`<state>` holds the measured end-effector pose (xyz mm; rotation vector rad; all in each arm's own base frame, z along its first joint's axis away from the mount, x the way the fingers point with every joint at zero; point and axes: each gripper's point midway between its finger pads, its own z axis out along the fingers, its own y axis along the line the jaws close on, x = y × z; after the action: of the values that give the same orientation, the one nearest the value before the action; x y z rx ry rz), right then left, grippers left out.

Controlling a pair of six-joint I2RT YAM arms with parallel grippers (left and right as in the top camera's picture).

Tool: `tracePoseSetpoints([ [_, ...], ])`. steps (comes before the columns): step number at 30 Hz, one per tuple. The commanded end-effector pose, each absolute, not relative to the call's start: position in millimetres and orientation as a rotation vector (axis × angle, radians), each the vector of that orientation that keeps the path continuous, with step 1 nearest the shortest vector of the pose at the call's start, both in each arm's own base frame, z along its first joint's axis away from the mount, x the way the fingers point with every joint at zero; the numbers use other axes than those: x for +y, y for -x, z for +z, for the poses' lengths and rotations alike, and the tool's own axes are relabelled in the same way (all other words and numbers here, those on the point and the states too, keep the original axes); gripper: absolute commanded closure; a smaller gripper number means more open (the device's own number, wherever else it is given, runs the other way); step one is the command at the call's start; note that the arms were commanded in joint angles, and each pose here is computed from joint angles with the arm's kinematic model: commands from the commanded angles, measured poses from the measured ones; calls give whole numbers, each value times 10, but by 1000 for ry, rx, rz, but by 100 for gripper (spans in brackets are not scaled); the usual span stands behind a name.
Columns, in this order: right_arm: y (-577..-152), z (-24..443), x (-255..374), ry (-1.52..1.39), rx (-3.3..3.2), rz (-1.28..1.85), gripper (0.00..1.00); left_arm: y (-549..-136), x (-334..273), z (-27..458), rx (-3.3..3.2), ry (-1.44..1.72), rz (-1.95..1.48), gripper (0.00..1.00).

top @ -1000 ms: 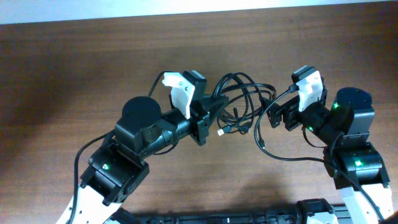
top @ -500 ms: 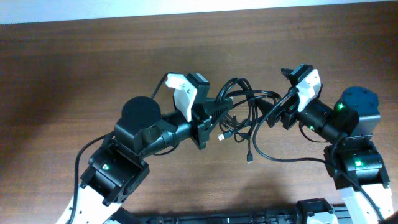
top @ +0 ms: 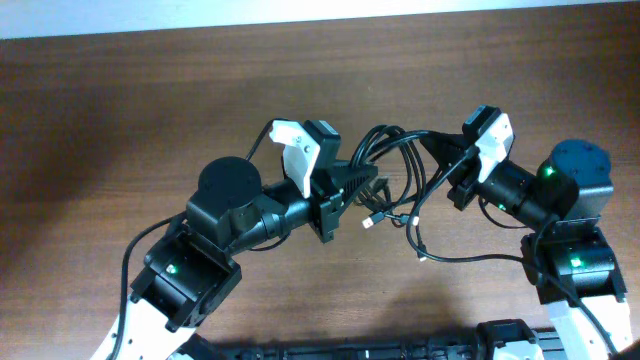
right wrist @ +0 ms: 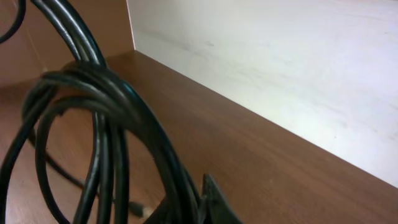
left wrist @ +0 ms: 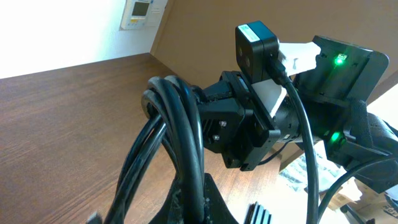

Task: Untangle cables

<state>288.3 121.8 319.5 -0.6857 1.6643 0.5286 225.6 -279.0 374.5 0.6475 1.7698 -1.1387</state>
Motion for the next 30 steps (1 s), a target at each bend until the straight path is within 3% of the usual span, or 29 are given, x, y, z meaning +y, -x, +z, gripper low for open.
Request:
tracePoseSetpoints([
  [1,-3002,3163,1058,495,1747,522,96,-2257,-2774,3904,1729,-631,-1135,100],
  [14,-3225,3093,599,2,1851,470,96,-2617,-2496,3698,1857,-358,-940,100],
  [30,-3200,2791,301,-356,1951,443,96,-2874,-2033,3365,2008,98,-772,100],
])
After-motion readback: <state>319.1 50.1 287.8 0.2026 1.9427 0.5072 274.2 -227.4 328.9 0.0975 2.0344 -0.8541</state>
